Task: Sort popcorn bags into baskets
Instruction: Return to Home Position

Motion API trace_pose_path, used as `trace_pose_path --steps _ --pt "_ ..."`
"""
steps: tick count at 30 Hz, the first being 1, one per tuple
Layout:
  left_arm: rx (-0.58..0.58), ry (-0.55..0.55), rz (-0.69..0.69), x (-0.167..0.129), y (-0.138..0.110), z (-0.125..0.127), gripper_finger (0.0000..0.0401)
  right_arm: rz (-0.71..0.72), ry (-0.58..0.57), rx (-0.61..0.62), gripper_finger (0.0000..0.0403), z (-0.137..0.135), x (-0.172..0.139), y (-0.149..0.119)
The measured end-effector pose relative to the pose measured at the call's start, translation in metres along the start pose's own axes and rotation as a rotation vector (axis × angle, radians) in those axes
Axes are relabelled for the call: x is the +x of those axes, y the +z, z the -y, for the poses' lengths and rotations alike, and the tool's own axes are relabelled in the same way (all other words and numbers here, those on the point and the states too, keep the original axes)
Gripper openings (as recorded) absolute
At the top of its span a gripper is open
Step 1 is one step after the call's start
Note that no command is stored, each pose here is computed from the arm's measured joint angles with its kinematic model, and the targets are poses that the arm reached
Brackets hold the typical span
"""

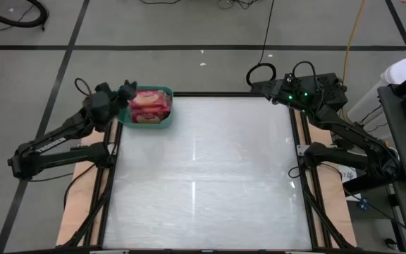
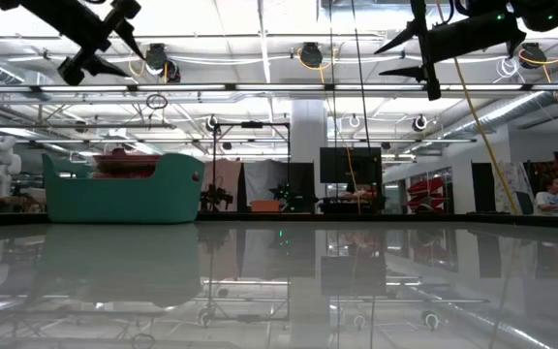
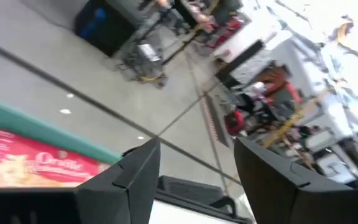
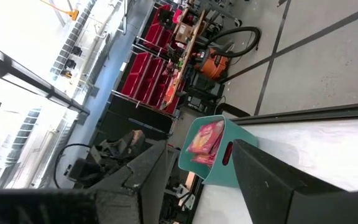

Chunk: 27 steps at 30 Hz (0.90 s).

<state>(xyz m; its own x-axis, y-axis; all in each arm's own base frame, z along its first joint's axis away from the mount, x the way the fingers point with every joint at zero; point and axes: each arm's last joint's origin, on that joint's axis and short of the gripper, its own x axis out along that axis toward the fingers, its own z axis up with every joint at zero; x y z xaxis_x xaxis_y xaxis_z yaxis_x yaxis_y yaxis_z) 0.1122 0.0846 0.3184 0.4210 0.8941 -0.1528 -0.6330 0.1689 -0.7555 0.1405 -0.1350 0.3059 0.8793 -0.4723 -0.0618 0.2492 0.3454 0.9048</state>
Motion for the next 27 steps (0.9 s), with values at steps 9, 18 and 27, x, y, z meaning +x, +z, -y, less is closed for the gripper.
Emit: trace_pose_path --steps 9,18,27 --pt "0.163 -0.159 -0.135 -0.001 -0.003 0.007 0.0168 -0.067 0.162 -0.122 0.0172 -0.016 0.002 -0.007" --pt "0.392 -0.467 -0.153 -0.011 -0.004 0.028 0.0041 -0.176 0.355 -0.356 0.0082 -0.037 0.004 -0.033" --pt "0.376 -0.540 -0.219 -0.016 -0.010 0.032 0.0029 -0.177 0.448 -0.615 0.0005 -0.050 -0.002 -0.054"
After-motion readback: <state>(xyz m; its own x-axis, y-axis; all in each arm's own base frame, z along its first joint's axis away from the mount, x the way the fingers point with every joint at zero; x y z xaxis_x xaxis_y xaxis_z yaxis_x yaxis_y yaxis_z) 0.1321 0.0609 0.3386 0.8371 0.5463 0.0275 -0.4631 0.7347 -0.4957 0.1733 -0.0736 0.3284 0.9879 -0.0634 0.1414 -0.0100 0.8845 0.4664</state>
